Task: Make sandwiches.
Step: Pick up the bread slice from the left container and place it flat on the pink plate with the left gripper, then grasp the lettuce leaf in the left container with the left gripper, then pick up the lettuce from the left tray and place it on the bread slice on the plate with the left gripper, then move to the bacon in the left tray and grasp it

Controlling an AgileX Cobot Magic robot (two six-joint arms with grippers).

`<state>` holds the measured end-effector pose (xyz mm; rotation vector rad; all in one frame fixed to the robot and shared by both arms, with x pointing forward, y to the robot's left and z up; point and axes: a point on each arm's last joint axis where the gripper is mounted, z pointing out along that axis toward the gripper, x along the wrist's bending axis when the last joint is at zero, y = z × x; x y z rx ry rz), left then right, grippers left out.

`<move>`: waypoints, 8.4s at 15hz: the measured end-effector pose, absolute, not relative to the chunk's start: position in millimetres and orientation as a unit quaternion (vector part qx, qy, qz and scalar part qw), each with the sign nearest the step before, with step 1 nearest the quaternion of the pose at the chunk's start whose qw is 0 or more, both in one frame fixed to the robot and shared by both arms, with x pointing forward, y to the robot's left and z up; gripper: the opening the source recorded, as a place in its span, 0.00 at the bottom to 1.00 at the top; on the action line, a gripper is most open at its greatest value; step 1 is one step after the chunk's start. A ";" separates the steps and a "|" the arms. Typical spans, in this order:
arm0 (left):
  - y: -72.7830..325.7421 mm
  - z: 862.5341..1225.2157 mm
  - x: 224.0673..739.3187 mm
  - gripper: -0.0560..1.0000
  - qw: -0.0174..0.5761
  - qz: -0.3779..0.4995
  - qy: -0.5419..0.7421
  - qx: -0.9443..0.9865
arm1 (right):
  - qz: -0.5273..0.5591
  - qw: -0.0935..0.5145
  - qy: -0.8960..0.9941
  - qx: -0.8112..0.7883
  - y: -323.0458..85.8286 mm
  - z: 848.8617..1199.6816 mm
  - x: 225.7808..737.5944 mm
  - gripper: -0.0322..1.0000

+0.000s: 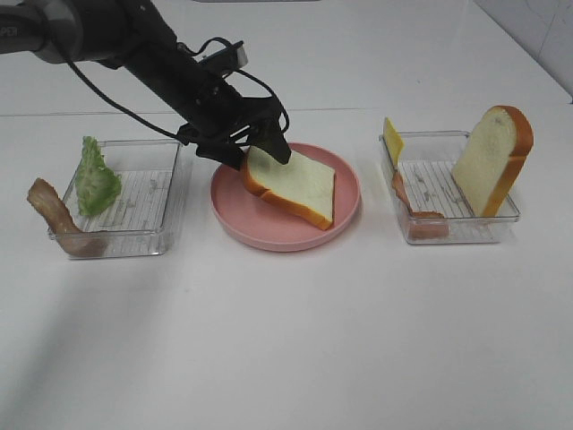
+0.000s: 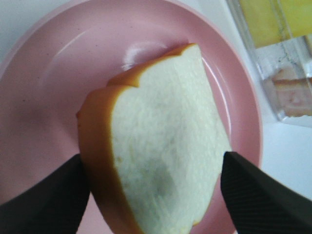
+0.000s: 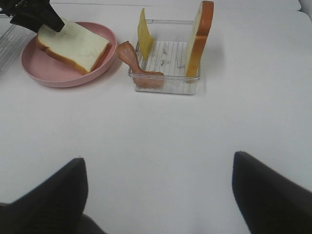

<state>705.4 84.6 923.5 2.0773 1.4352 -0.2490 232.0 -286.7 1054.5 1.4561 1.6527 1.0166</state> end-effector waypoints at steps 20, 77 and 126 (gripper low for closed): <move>184.2 1083.6 712.3 0.72 0.199 0.158 0.621 0.741 | 0.395 0.348 0.638 0.562 -286.1 1054.6 232.0 0.78; 94.0 1017.9 696.5 0.05 0.454 -0.151 0.518 0.709 | 0.395 0.348 0.638 0.562 -286.1 1054.6 232.0 0.78; 238.1 1022.1 656.0 0.78 0.062 0.060 0.671 0.736 | 0.395 0.348 0.638 0.562 -286.1 1054.6 232.0 0.78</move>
